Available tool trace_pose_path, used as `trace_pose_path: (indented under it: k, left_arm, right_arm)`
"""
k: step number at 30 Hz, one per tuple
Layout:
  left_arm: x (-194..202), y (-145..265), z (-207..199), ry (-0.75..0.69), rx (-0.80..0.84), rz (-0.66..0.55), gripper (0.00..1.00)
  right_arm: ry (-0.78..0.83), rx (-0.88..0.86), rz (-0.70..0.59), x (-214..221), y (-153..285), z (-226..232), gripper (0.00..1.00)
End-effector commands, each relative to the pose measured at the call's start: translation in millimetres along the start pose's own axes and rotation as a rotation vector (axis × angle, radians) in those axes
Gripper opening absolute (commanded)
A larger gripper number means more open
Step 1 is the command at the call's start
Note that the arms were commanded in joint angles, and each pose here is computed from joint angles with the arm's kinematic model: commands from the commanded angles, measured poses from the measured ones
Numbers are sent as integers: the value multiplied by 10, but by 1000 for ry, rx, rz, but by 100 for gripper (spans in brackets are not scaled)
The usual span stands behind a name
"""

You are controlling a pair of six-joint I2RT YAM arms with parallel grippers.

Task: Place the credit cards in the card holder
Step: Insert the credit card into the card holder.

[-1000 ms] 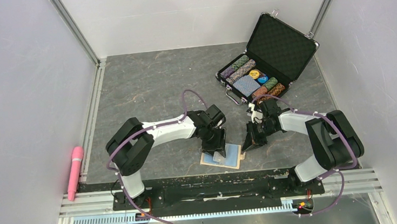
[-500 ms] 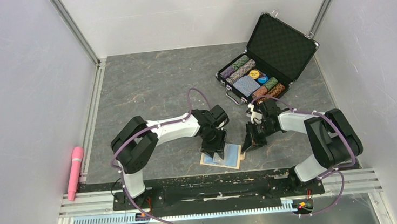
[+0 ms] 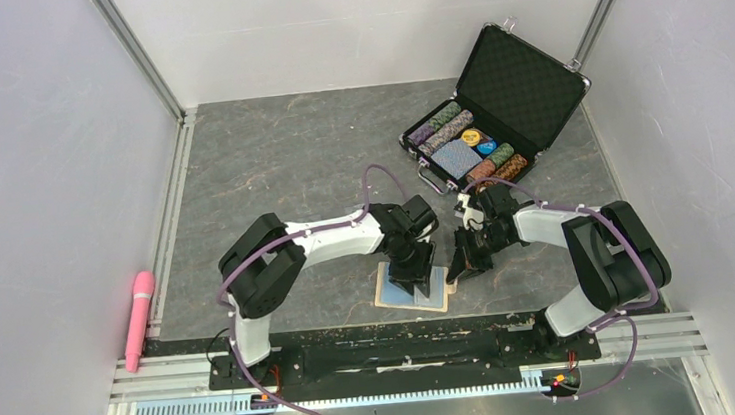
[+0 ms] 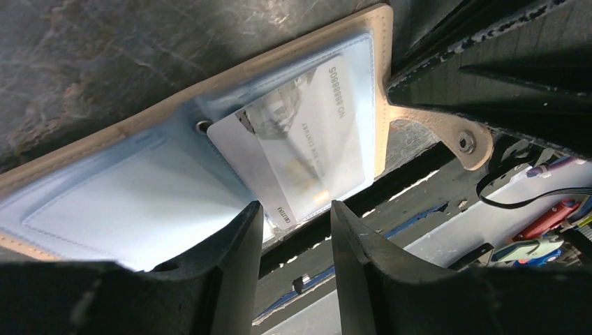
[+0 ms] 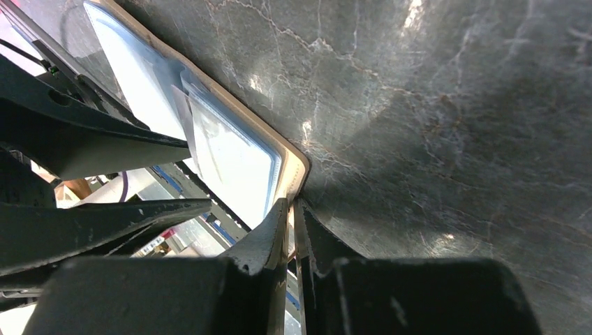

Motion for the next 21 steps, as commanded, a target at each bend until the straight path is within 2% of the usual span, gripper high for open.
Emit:
trace_pose_path:
  k: [1,9,14,21]
  left_arm:
    - [-163,5,-152,-75,54,-26,47]
    - [-309,26,-285,-122,85,-40,49]
    - [-322,174,-142,-120,15,-80,60]
    - [-441,454,51,-76,16,-180,64]
  right_arm:
    - [15,98,-2,15,-56,-183,9]
    - [32,111,-27,-78,-14,-131,8]
    - [58,131,-52,-184,54,-63,8]
    - [78,135,-73,-246,115,1,12]
Point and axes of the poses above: each gripper's point midway between its finger pads, its own y axis back along the fingers, its own z axis along the line the jaws close on, x = y × z, the point moved 3 cm from there along y, back along the fingers, and after that the axes turned 11 degrees about -y, right-handed, at the moved point
